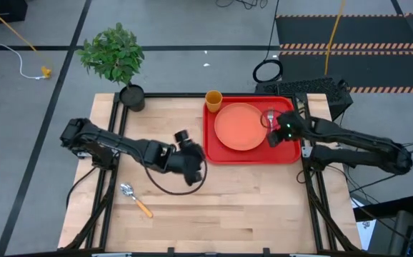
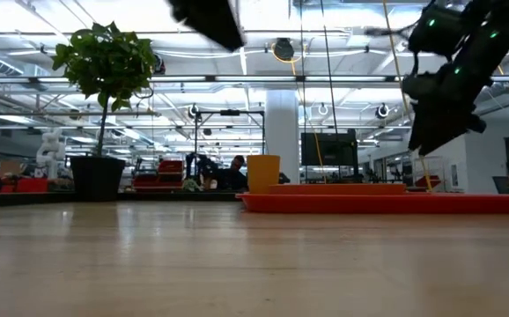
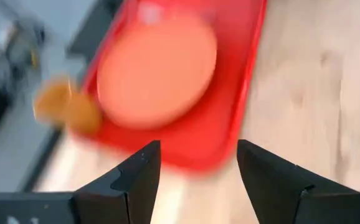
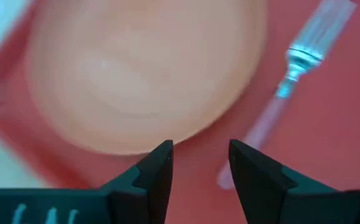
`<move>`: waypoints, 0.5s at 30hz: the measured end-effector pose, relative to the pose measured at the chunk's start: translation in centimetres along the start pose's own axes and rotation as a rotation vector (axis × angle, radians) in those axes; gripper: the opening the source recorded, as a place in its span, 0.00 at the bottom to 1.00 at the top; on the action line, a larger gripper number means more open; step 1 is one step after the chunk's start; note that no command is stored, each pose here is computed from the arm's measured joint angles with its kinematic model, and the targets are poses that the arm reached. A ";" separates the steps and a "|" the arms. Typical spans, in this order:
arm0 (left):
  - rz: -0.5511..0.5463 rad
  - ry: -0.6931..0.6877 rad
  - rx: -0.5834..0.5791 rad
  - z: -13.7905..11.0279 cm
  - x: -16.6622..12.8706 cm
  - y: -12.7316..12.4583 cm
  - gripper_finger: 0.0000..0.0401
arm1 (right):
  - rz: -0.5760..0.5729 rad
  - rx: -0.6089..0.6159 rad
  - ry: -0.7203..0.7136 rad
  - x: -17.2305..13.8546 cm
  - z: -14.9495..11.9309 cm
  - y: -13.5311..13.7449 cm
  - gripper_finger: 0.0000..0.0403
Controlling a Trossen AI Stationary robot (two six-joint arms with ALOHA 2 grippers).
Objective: Pick and place plate/cup/fork/spoon on tray
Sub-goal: Put the yellow spoon to the right of the pink fork on the red tray
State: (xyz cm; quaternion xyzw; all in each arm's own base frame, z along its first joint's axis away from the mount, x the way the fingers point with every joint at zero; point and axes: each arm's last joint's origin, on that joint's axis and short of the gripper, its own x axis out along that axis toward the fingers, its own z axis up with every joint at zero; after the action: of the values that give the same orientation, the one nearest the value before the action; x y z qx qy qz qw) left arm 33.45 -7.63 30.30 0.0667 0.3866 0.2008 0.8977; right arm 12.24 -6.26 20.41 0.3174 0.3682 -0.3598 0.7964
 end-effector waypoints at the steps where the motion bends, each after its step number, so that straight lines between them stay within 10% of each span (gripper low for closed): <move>1: 0.008 0.052 -0.037 -0.7 -0.3 -0.2 0.53 | 0.029 -0.015 -0.014 -0.4 -0.2 0.3 0.37; 15: 0.091 0.720 -0.548 -8.7 -6.7 -4.0 0.53 | 0.292 -0.125 -0.167 -2.3 -0.3 2.7 0.37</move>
State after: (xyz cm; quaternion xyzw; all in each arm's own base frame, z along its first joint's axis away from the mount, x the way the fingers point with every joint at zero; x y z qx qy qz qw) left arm 24.22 -14.34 27.65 -0.2303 0.6034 0.3454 0.6809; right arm 13.22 -3.82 22.73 0.2864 0.2725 -0.2419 0.8861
